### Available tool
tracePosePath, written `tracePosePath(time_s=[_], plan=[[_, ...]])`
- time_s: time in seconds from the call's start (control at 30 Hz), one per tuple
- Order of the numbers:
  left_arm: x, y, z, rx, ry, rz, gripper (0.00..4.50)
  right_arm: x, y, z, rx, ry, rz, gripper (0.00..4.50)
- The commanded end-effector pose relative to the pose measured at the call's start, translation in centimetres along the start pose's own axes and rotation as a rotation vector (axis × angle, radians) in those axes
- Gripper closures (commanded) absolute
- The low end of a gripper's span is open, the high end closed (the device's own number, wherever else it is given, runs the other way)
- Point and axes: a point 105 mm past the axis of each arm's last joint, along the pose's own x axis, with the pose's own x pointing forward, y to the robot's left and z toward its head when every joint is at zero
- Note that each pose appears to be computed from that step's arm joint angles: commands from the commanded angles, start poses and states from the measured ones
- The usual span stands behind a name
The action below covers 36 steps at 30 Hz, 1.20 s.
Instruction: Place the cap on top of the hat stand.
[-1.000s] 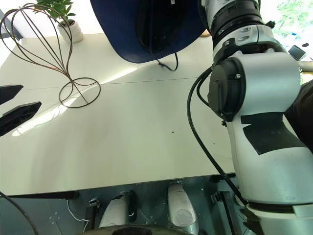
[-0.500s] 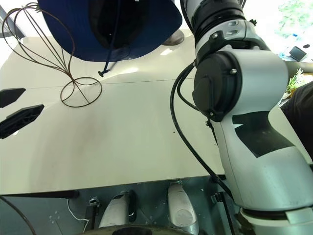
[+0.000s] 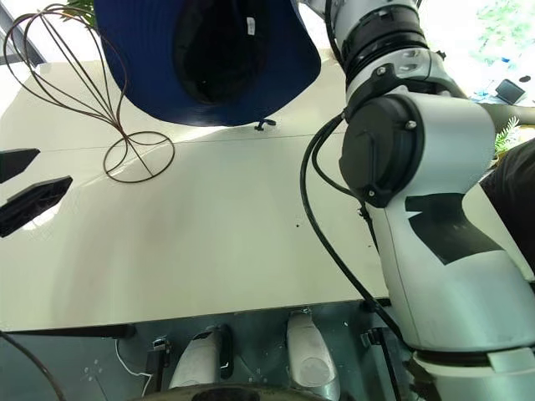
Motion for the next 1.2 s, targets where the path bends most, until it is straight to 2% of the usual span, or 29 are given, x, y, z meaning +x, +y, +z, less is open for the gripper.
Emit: tracePosePath(time_s=[0.03, 0.37, 0.5, 0.63, 0.77, 0.97, 1.07, 1.2], plan=[[0.2, 0.0, 0.7, 0.035, -0.018, -0.011, 0.00, -0.6, 0.2, 2.8, -0.007, -0.070, 0.008, 4.48], [0.6, 0.0, 0.7, 0.037, -0.021, -0.029, 0.00, -0.6, 0.8, 3.0, 0.244, -0.077, 0.025, 4.48], [0.5, 0.0, 0.6, 0.036, -0.021, -0.029, 0.00, -0.6, 1.1, 3.5, 0.281, -0.100, 0.041, 4.48], [0.5, 0.0, 0.5, 0.037, -0.020, -0.025, 0.00, -0.4, 5.7, 4.2, 0.313, -0.118, 0.203, 4.48], [0.5, -0.3, 0.9, 0.045, -0.027, -0.026, 0.00, -0.3, 7.5, 4.5, 0.353, -0.141, 0.236, 4.48], [-0.4, -0.7, 1.2, 0.039, -0.057, 0.022, 0.00, -0.3, 10.7, 4.4, 0.307, -0.154, 0.326, 4.48], [-0.9, -0.4, 0.9, 0.037, -0.056, 0.070, 0.00, -0.4, 12.7, 4.2, 0.205, -0.158, 0.374, 4.48], [-1.1, -0.1, 1.1, 0.039, -0.077, 0.105, 0.00, 0.1, 11.9, 3.0, 0.188, -0.122, 0.311, 4.48]])
